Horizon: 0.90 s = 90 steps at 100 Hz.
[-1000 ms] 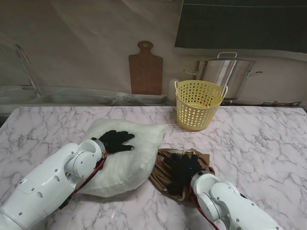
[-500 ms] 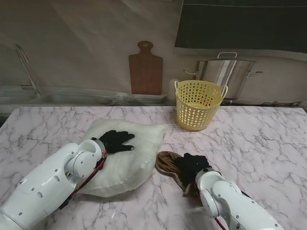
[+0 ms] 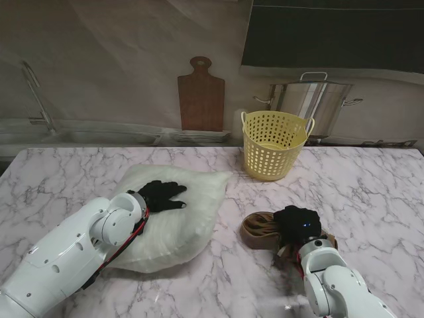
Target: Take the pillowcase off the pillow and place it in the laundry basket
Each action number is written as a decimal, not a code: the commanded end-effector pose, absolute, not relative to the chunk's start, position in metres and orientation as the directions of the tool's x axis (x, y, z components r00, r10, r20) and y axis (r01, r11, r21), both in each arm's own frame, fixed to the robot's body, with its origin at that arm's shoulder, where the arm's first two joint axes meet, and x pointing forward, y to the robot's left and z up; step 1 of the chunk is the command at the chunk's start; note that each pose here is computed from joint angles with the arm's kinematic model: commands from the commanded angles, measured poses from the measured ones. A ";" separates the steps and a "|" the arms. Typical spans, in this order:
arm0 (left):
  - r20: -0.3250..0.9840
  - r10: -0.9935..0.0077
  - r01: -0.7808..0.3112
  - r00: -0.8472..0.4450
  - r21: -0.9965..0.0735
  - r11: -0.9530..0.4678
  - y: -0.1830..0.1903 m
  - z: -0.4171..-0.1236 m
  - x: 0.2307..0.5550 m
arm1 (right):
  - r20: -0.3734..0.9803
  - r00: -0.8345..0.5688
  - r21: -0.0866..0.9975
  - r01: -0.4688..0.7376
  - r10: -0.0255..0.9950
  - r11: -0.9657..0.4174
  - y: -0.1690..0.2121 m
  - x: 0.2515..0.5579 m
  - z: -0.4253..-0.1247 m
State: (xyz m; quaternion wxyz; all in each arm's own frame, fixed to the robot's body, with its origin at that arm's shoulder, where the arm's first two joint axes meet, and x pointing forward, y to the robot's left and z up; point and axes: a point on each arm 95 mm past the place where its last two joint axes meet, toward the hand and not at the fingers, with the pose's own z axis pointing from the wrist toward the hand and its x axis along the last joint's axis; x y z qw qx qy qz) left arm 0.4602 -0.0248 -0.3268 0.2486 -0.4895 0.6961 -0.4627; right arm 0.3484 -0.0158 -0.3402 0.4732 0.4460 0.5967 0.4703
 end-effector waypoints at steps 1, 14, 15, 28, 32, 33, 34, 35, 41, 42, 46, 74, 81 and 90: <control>0.106 -0.919 -0.505 -0.379 -0.856 0.110 -0.020 -0.345 0.454 | -0.098 -0.146 0.993 0.049 0.984 0.106 -0.013 0.350 -0.328; 0.110 -0.918 -0.511 -0.381 -0.853 0.109 -0.022 -0.347 0.454 | -0.068 -0.162 0.997 -0.052 0.985 0.060 -0.014 0.355 -0.306; 0.111 -0.918 -0.511 -0.381 -0.853 0.109 -0.022 -0.347 0.454 | -0.067 -0.163 0.997 -0.059 0.984 0.058 -0.013 0.356 -0.304; 0.116 -0.913 -0.514 -0.391 -0.850 0.113 -0.025 -0.348 0.453 | 0.040 -0.187 0.987 -0.147 0.982 -0.068 -0.008 0.368 -0.278; 0.117 -0.912 -0.515 -0.394 -0.850 0.113 -0.026 -0.349 0.452 | 0.093 -0.197 0.978 -0.165 0.976 -0.126 -0.005 0.373 -0.269; 0.118 -0.911 -0.515 -0.395 -0.850 0.114 -0.026 -0.349 0.452 | 0.102 -0.200 0.976 -0.171 0.975 -0.137 -0.005 0.374 -0.267; 0.118 -0.911 -0.515 -0.396 -0.850 0.114 -0.026 -0.349 0.452 | 0.108 -0.202 0.973 -0.177 0.973 -0.145 -0.004 0.375 -0.265; 0.118 -0.910 -0.515 -0.397 -0.850 0.114 -0.027 -0.349 0.452 | 0.114 -0.204 0.971 -0.184 0.972 -0.152 -0.004 0.376 -0.263; 0.119 -0.909 -0.513 -0.400 -0.851 0.115 -0.028 -0.349 0.452 | 0.132 -0.220 0.957 -0.227 0.967 -0.182 -0.002 0.384 -0.252; 0.120 -0.908 -0.513 -0.401 -0.851 0.114 -0.028 -0.349 0.452 | 0.135 -0.222 0.955 -0.232 0.966 -0.186 -0.002 0.385 -0.250; 0.121 -0.908 -0.512 -0.402 -0.851 0.113 -0.029 -0.349 0.452 | 0.151 -0.230 0.947 -0.247 0.961 -0.208 -0.001 0.391 -0.244; 0.121 -0.903 -0.509 -0.413 -0.853 0.118 -0.031 -0.348 0.453 | 0.163 -0.264 0.919 -0.309 0.951 -0.244 -0.003 0.437 -0.211; 0.123 -0.901 -0.509 -0.416 -0.852 0.119 -0.032 -0.349 0.453 | 0.163 -0.269 0.918 -0.311 0.949 -0.245 -0.004 0.450 -0.204; 0.123 -0.898 -0.510 -0.423 -0.851 0.124 -0.034 -0.349 0.452 | 0.164 -0.278 0.918 -0.309 0.946 -0.250 -0.004 0.466 -0.193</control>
